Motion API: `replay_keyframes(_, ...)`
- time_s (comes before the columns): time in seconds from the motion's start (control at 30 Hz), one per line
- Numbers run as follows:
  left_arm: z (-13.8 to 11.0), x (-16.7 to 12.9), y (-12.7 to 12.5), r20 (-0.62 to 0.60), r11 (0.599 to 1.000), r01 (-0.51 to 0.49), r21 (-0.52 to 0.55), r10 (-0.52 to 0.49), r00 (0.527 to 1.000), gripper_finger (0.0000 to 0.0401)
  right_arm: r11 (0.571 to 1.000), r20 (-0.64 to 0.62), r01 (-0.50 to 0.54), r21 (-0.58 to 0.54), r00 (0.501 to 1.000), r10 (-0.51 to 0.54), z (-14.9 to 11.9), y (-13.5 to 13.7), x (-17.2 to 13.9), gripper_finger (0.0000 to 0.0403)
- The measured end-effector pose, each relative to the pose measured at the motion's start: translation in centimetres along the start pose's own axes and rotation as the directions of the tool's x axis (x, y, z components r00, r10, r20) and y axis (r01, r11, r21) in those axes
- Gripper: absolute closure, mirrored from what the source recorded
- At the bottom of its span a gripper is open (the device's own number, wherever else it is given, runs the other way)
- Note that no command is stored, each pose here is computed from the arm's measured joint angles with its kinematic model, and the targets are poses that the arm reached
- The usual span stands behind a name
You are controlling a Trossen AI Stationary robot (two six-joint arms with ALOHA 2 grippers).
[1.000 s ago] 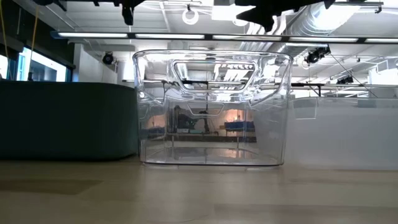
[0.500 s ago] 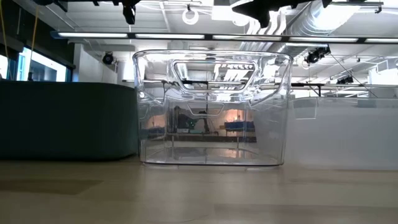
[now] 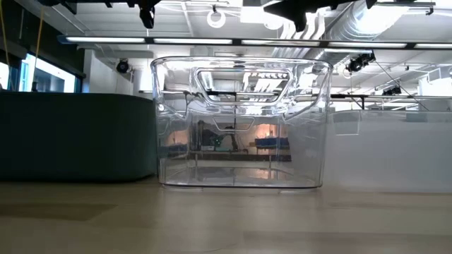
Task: Sort silverware by color (type)
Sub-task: Put the orange spoon into the transparent bin
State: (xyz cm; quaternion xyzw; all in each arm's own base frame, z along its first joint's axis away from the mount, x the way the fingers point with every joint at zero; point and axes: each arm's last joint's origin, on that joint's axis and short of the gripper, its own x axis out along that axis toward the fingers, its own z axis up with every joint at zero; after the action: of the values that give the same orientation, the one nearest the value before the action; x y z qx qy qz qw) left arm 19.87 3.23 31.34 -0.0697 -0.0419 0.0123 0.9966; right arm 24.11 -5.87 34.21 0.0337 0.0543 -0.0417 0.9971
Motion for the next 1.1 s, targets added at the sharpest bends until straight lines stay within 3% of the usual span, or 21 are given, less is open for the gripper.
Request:
replay_keyframes(0.43,0.01,0.0,0.0,0.001,1.0,0.0,0.0,0.0,1.0,0.0401,1.0,0.0,0.005,-0.025,1.0,-0.005,0.0,-0.11,-0.02,0.0397)
replay_keyframes(1.1,0.01,0.0,0.0,0.0,1.0,-0.001,0.0,0.001,1.0,0.0401,1.0,0.0,0.004,-0.025,1.0,-0.004,0.0,-0.09,-0.02,0.0402)
